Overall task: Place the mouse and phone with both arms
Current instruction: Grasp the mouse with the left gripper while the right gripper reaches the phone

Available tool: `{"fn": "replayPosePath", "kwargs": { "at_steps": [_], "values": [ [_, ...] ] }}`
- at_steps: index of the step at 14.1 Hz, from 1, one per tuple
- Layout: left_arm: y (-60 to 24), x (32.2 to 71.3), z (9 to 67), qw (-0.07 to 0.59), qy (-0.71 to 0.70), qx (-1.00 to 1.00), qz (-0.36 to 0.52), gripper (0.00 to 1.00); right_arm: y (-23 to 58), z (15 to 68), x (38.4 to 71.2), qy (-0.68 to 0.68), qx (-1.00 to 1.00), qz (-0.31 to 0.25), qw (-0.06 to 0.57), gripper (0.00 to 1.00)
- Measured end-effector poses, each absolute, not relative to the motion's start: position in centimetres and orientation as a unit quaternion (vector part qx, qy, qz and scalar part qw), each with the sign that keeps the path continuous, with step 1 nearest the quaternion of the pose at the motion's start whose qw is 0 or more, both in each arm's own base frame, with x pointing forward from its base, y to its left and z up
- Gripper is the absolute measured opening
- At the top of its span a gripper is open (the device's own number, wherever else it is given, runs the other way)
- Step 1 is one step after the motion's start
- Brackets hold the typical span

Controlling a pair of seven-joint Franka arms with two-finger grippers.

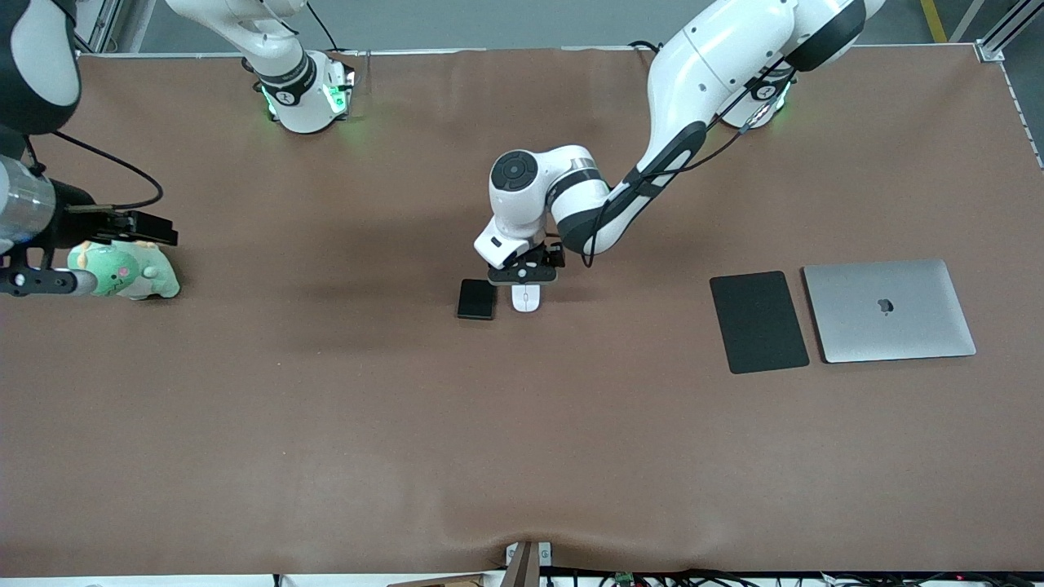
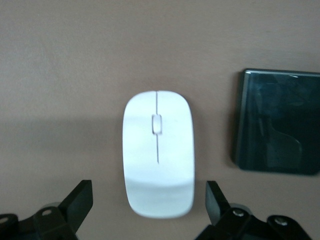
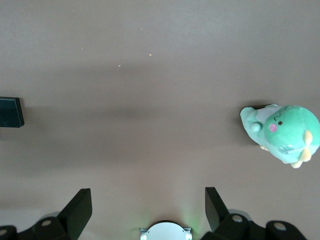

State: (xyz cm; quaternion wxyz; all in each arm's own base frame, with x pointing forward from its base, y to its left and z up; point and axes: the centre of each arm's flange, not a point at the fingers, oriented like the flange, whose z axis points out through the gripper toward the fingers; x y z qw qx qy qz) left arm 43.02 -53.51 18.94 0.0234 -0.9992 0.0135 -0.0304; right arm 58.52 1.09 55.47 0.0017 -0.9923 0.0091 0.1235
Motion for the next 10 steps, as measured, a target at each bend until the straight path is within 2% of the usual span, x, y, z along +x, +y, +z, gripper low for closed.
{"fn": "replayPosePath", "kwargs": {
  "at_steps": [10],
  "values": [
    [-53.5,45.2,18.3,0.007,0.000,-0.999,-0.043,1.00,5.4,52.8,59.8,-0.023,-0.991,0.130,0.010,1.00]
  ]
}}
